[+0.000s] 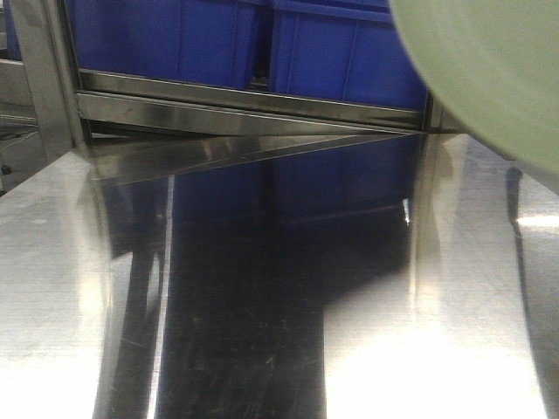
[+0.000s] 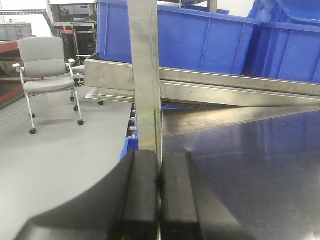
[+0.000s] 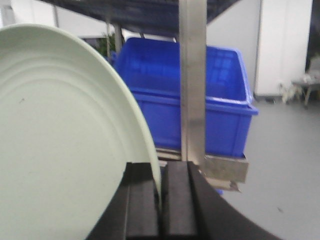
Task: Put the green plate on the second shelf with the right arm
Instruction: 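Hold the plate raised upright in the right gripper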
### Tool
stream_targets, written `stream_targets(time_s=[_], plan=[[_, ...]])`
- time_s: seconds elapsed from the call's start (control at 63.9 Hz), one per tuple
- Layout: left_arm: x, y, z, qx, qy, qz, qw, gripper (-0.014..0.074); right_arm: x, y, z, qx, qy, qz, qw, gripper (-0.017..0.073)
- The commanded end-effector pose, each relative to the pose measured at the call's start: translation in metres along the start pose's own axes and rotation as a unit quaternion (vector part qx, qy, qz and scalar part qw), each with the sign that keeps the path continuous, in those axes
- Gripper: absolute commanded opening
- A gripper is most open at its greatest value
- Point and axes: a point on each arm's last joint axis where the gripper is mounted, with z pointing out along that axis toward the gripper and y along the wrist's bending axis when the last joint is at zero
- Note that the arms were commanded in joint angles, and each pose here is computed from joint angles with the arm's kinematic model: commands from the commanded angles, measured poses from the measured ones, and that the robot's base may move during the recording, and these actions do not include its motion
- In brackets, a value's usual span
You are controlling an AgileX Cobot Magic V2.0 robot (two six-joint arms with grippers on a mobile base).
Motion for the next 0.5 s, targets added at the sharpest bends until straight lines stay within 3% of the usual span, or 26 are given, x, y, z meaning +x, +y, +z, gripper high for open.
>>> stream_targets(time_s=[0.0,0.157,0.485], plan=[[0.005,0.000,0.000,0.001,-0.028,-0.001,1.000,0.0130,0.002,0.004,-0.006,-0.028,-0.097,-0.005,0.995,0.0055],[0.005,0.000,0.000,0.001,-0.028,-0.001,1.000,0.0130,0.030,0.002,-0.007,-0.031,-0.080,0.003,0.996,0.0055],[0.005,0.000,0.000,0.001,-0.028,-0.001,1.000,0.0130,0.031,0.004,-0.010,-0.041,-0.107,-0.002,0.993,0.0055]])
